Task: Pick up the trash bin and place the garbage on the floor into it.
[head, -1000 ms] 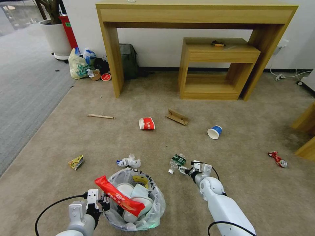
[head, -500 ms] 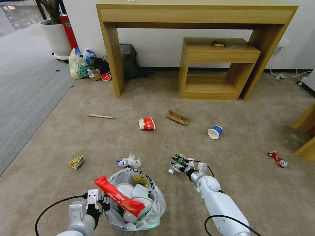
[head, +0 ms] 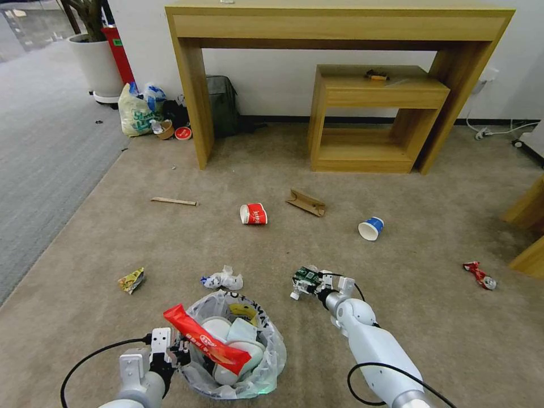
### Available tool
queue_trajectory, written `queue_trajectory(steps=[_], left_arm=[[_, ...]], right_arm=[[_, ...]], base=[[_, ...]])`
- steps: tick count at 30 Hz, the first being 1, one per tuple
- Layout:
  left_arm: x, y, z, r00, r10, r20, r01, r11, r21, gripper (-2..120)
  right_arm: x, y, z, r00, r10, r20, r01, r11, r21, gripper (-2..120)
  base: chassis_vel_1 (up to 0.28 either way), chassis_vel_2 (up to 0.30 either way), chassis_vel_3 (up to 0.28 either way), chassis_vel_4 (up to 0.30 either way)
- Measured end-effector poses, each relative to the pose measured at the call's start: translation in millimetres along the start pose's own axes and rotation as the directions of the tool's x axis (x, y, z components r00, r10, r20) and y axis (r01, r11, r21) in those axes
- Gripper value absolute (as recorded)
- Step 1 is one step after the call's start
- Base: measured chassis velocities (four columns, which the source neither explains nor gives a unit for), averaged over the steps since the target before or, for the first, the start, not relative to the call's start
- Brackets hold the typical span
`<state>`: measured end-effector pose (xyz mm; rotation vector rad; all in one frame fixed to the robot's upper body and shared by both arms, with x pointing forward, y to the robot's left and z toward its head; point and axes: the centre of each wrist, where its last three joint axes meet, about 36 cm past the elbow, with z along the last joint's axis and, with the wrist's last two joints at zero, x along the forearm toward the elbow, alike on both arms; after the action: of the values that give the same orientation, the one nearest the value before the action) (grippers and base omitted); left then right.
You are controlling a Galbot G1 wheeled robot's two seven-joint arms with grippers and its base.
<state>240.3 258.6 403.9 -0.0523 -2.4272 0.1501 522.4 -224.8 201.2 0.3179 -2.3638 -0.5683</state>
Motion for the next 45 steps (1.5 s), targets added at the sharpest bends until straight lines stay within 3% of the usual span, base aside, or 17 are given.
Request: queue_trajectory(steps=[3, 5, 7, 9, 14, 16, 22, 23, 27, 37, 40, 42, 43, 45], left_arm=[[0, 0.0, 0.0, 1.000, 0.000, 0.000, 0.000, 1.000, 0.000, 0], [0, -0.8, 0.4, 1.000, -0.001, 0.000, 0.001, 1.000, 0.000, 0], [0, -1.1, 0.5, 1.000, -0.001, 0.000, 0.001, 1.000, -0.001, 0], [0, -2.4, 0.8, 1.000, 0.000, 0.001, 0.000, 1.000, -0.001, 0], [0, -2.3, 0.5, 1.000, 0.001, 0.002, -0.001, 1.000, -0.002, 0], [0, -1.7, -0.3, 1.000, 0.000, 0.004, 0.000, 1.000, -0.004, 0], [0, -1.3, -1.1, 1.000, 0.000, 0.006, 0.000, 1.000, -0.005, 0], [0, -1.9, -1.3, 1.000, 0.002, 0.007, -0.002, 1.000, -0.004, 0], [0, -1.8, -1.7, 1.000, 0.003, 0.008, -0.003, 1.000, -0.006, 0], [1, -1.3, -3.1, 1.000, 0.003, 0.012, -0.003, 1.000, -0.008, 0], [1, -1.7, -4.2, 1.000, 0.005, 0.016, -0.005, 1.000, -0.005, 0], [1, -1.6, -7.0, 1.000, 0.006, 0.025, -0.006, 1.000, 0.000, 0], [0, -1.9, -8.4, 1.000, 0.008, 0.028, -0.008, 1.000, 0.001, 0], [-1, -2.2, -8.9, 1.000, 0.008, 0.028, -0.008, 1.000, 0.002, 0]], right_arm=[[-1, 0, -1, 1.000, 0.001, 0.001, -0.001, 1.000, -0.003, 89], [-1, 0, 0, 1.000, 0.005, 0.000, -0.005, 1.000, -0.007, 76], [-1, 0, 0, 1.000, 0.006, 0.000, -0.006, 1.000, -0.008, 73], [-1, 1, 2, 1.000, 0.007, -0.003, -0.007, 1.000, -0.011, 62], [-3, 3, 2, 1.000, 0.008, -0.002, -0.008, 1.000, -0.023, 49], [-4, 3, 1, 1.000, 0.012, -0.002, -0.012, 0.999, -0.031, 37], [-5, 2, -2, 1.000, 0.016, 0.000, -0.016, 0.999, -0.043, 21], [-6, 2, -3, 1.000, 0.017, 0.001, -0.017, 0.999, -0.047, 13], [-6, 1, -3, 1.000, 0.022, 0.002, -0.021, 0.998, -0.054, 0], [2, 0, -3, 0.999, 0.028, 0.021, -0.027, 0.999, -0.043, 0], [17, -5, -4, 0.998, 0.032, 0.050, -0.032, 0.999, 0.001, 0], [43, -2, -18, 0.993, 0.007, 0.114, -0.015, 0.997, 0.073, 0], [60, 9, -36, 0.987, -0.035, 0.160, 0.016, 0.993, 0.117, 0], [68, 17, -46, 0.982, -0.056, 0.181, 0.032, 0.990, 0.135, 0]], base=[[0.000, 0.000, 0.000, 0.000], [0.000, 0.000, 0.000, 0.000], [0.000, 0.000, 0.000, 0.000], [0.000, 0.000, 0.000, 0.000], [0.000, 0.000, 0.000, 0.000], [0.000, 0.000, 0.000, 0.000], [0.000, 0.000, 0.000, 0.000], [0.000, 0.000, 0.000, 0.000], [0.000, 0.000, 0.000, 0.000], [0.000, 0.000, 0.000, 0.000], [0.000, 0.000, 0.000, 0.000], [0.000, 0.000, 0.000, 0.000], [0.000, 0.000, 0.000, 0.000], [0.000, 0.000, 0.000, 0.000]])
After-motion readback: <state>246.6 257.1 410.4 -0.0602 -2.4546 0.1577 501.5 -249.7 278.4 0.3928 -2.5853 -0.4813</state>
